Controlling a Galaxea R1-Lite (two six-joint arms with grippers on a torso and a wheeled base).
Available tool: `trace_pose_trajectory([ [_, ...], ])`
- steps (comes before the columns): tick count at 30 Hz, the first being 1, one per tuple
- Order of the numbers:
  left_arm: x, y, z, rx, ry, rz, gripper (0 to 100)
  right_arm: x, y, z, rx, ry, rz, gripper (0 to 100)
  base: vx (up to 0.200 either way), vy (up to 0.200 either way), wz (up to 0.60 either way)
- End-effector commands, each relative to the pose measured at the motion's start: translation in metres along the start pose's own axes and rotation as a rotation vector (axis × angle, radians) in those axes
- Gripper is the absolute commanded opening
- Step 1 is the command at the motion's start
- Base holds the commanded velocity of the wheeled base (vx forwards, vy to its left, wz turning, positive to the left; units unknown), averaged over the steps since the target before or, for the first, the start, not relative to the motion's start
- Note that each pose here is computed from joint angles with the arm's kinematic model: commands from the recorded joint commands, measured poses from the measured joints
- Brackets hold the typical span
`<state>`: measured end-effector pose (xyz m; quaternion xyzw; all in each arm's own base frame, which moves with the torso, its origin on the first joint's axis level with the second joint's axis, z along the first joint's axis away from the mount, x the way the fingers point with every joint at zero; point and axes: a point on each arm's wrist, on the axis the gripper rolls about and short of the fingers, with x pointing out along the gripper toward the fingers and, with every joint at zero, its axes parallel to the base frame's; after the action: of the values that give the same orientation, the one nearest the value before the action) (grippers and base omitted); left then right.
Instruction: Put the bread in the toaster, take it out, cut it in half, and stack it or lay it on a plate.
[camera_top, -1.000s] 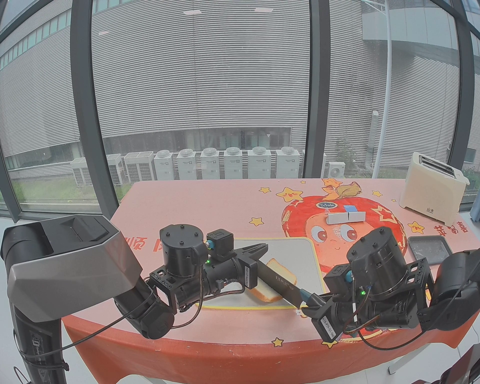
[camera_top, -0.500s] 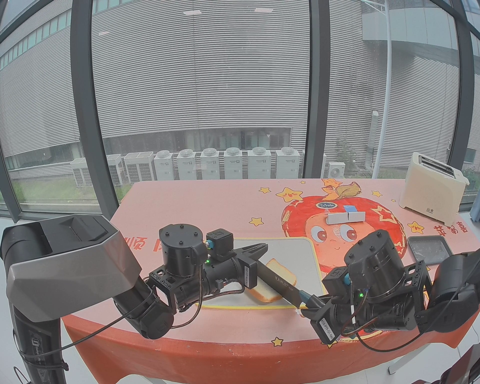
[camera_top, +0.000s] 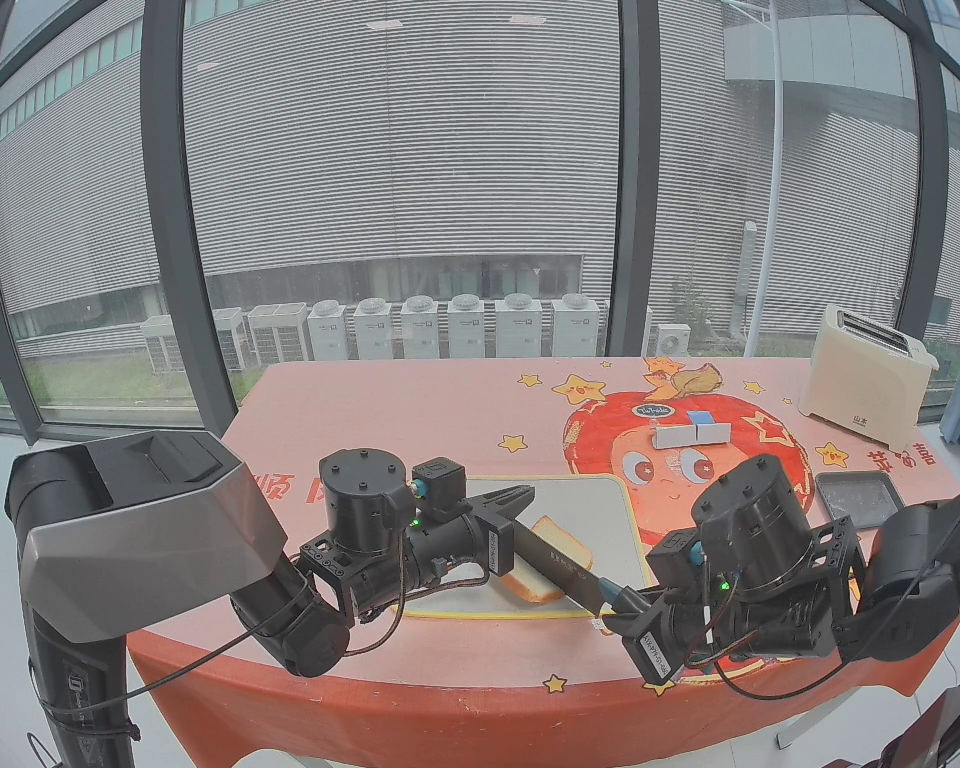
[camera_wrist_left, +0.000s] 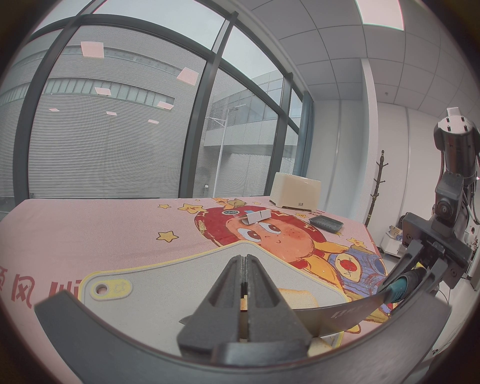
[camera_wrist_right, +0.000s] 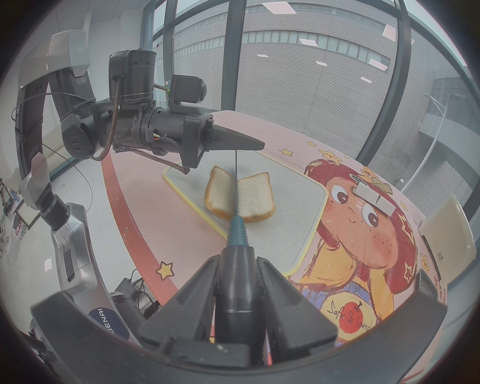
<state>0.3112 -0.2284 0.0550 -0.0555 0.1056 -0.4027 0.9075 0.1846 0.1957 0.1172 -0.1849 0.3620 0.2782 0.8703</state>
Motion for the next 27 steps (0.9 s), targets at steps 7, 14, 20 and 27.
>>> trace_pose_trajectory([
  [7,-0.001,0.0,0.001,-0.001,0.0,0.002,0,0.003,0.001,-0.001,-0.002,0.01,0.002,0,0.0,0.0,0.0],
  [14,0.0,0.0,0.006,0.004,-0.02,0.003,0,0.001,-0.001,0.003,0.008,-0.013,-0.002,0,0.0,0.0,0.0],
  [20,0.002,0.0,0.013,0.01,-0.048,0.01,0,0.001,-0.002,0.007,0.018,-0.056,-0.006,0,0.0,0.0,0.0],
  [27,0.004,-0.001,0.02,0.014,-0.078,0.024,0,0.003,-0.006,0.007,0.028,-0.053,-0.014,0,0.0,0.0,0.0],
])
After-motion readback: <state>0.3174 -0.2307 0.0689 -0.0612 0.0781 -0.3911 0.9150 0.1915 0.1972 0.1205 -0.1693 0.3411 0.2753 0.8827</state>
